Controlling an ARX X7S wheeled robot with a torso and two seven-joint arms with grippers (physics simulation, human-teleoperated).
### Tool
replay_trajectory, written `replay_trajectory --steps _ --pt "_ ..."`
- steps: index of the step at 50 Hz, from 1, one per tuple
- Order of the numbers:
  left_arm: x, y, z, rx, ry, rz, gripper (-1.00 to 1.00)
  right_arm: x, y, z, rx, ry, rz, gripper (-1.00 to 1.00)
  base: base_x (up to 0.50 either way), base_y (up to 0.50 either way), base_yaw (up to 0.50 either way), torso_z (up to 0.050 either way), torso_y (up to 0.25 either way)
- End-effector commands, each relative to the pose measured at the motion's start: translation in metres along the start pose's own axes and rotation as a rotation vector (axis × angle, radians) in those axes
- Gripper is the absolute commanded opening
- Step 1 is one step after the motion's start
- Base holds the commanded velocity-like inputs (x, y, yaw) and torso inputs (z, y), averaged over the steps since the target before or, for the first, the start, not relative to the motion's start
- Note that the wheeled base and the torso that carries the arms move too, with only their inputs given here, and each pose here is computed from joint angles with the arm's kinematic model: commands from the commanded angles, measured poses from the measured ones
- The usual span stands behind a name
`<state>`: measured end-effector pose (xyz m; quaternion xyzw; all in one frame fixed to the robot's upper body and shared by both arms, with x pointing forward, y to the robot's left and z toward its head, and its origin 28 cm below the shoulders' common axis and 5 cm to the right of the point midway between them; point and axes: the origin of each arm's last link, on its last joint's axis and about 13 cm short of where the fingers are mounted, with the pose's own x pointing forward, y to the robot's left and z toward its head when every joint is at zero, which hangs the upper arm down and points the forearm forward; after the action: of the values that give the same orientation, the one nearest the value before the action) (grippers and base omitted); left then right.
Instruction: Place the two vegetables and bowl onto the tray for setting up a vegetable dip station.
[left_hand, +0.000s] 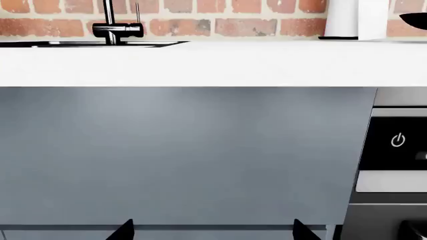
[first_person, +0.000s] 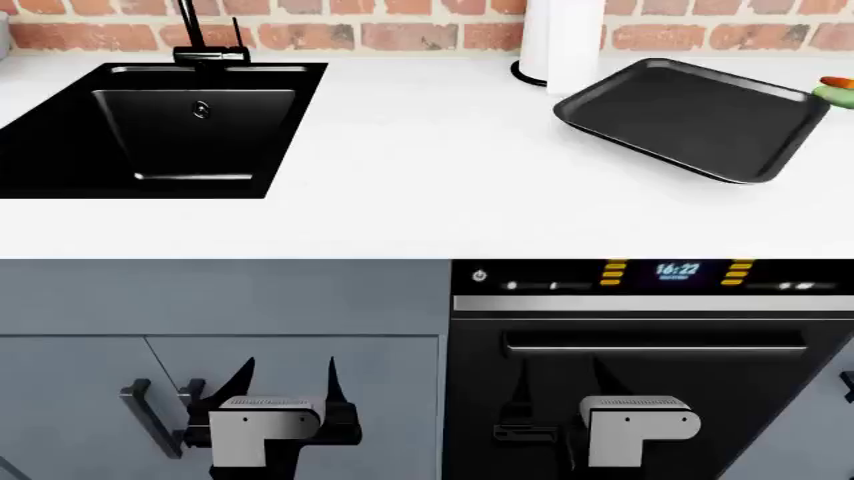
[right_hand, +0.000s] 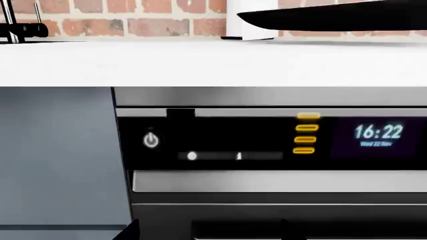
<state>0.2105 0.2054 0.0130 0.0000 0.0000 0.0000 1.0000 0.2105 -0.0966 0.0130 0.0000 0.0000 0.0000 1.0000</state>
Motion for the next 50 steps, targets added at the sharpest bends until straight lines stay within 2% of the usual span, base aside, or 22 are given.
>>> replay_trajectory --steps 1,11,13,17,18,22,24,25,27,30,31,32,33,34,35,37,39,40,42,43,49,50 --pt "-0.001 -0.001 0.002 0.001 0.002 -0.001 1.00 0.000 0.000 -0.001 0.003 -0.003 -0.014 1.00 0.00 0.00 0.00 0.000 0.000" --pt "-0.002 -0.001 0.002 0.019 0.005 0.006 1.00 -0.001 0.000 0.004 0.011 -0.008 -0.025 1.00 0.00 0.00 0.00 0.000 0.000" --pt "-0.004 -0.001 0.010 -0.029 0.010 0.013 1.00 -0.001 0.001 0.006 0.035 0.011 -0.024 1.00 0.00 0.00 0.00 0.000 0.000" --pt "-0.001 -0.003 0.027 0.099 0.013 -0.004 1.00 0.005 0.002 0.025 0.022 0.010 -0.027 1.00 0.00 0.00 0.00 0.000 0.000" --pt "0.001 -0.005 0.041 0.062 0.011 -0.013 1.00 0.007 0.002 0.036 0.017 0.000 -0.027 1.00 0.00 0.00 0.00 0.000 0.000" --pt "0.005 -0.008 0.090 0.148 0.010 -0.025 1.00 0.012 0.003 0.079 0.005 -0.009 -0.026 1.00 0.00 0.00 0.00 0.000 0.000" --pt "0.004 -0.010 0.126 0.121 -0.001 -0.028 1.00 0.013 0.004 0.108 -0.006 -0.017 -0.021 1.00 0.00 0.00 0.00 0.000 0.000" --pt "0.004 -0.011 0.141 0.133 -0.021 -0.028 1.00 0.013 0.004 0.120 -0.024 -0.010 -0.040 1.00 0.00 0.00 0.00 0.000 0.000" --pt "-0.005 -0.017 0.198 0.106 -0.173 -0.062 1.00 0.009 0.007 0.156 -0.022 -0.053 -0.017 1.00 0.00 0.00 0.00 0.000 0.000" --pt "0.001 -0.018 0.211 0.091 -0.070 -0.070 1.00 0.004 0.010 0.190 -0.048 -0.063 0.000 1.00 0.00 0.00 0.00 0.000 0.000" --pt "0.026 0.021 0.236 0.113 -0.071 0.158 1.00 0.003 0.009 0.209 -0.054 -0.082 -0.003 1.00 0.00 0.00 0.00 0.000 0.000" --pt "0.045 0.021 0.268 0.273 -0.221 0.174 1.00 0.008 0.008 0.221 -0.062 -0.082 -0.013 1.00 0.00 0.00 0.00 0.000 0.000" --pt "0.043 0.019 0.300 0.393 -0.443 0.185 1.00 0.011 0.005 0.229 -0.054 -0.108 -0.052 1.00 0.00 0.00 0.00 0.000 0.000" --pt "0.041 0.023 0.324 0.467 -0.587 0.216 1.00 0.028 -0.017 0.253 -0.051 -0.114 -0.178 1.00 0.00 0.00 0.00 0.000 0.000" --pt "0.038 0.011 0.353 0.347 -0.725 0.210 1.00 0.037 -0.023 0.280 -0.041 -0.142 -0.228 1.00 0.00 0.00 0.00 0.000 0.000" --pt "0.035 0.000 0.360 0.200 -0.615 0.285 1.00 0.037 -0.013 0.303 -0.046 -0.154 -0.245 1.00 0.00 0.00 0.00 0.000 0.000" --pt "0.030 -0.007 0.374 0.129 -0.467 0.390 1.00 0.031 -0.005 0.325 -0.085 -0.151 -0.202 1.00 0.00 0.00 0.00 0.000 0.000" --pt "0.023 -0.011 0.376 0.134 -0.383 0.290 1.00 0.024 -0.002 0.331 -0.082 -0.148 -0.053 1.00 0.00 0.00 0.00 0.000 0.000" --pt "0.010 -0.012 0.390 0.117 -0.211 0.017 1.00 0.029 -0.007 0.356 -0.080 -0.154 -0.023 1.00 0.00 0.00 0.00 0.000 0.000" --pt "0.007 -0.011 0.392 0.106 -0.169 -0.048 1.00 0.030 -0.009 0.361 -0.087 -0.162 -0.030 1.00 0.00 0.00 0.00 0.000 0.000" --pt "0.011 0.001 0.405 0.099 -0.192 -0.040 1.00 0.033 -0.026 0.367 -0.100 -0.149 -0.041 1.00 0.00 -0.07 0.00 0.000 0.000" --pt "0.010 0.002 0.404 0.093 -0.197 -0.034 1.00 0.033 -0.028 0.365 -0.042 -0.142 -0.043 1.00 0.00 -0.50 0.00 0.000 0.000"
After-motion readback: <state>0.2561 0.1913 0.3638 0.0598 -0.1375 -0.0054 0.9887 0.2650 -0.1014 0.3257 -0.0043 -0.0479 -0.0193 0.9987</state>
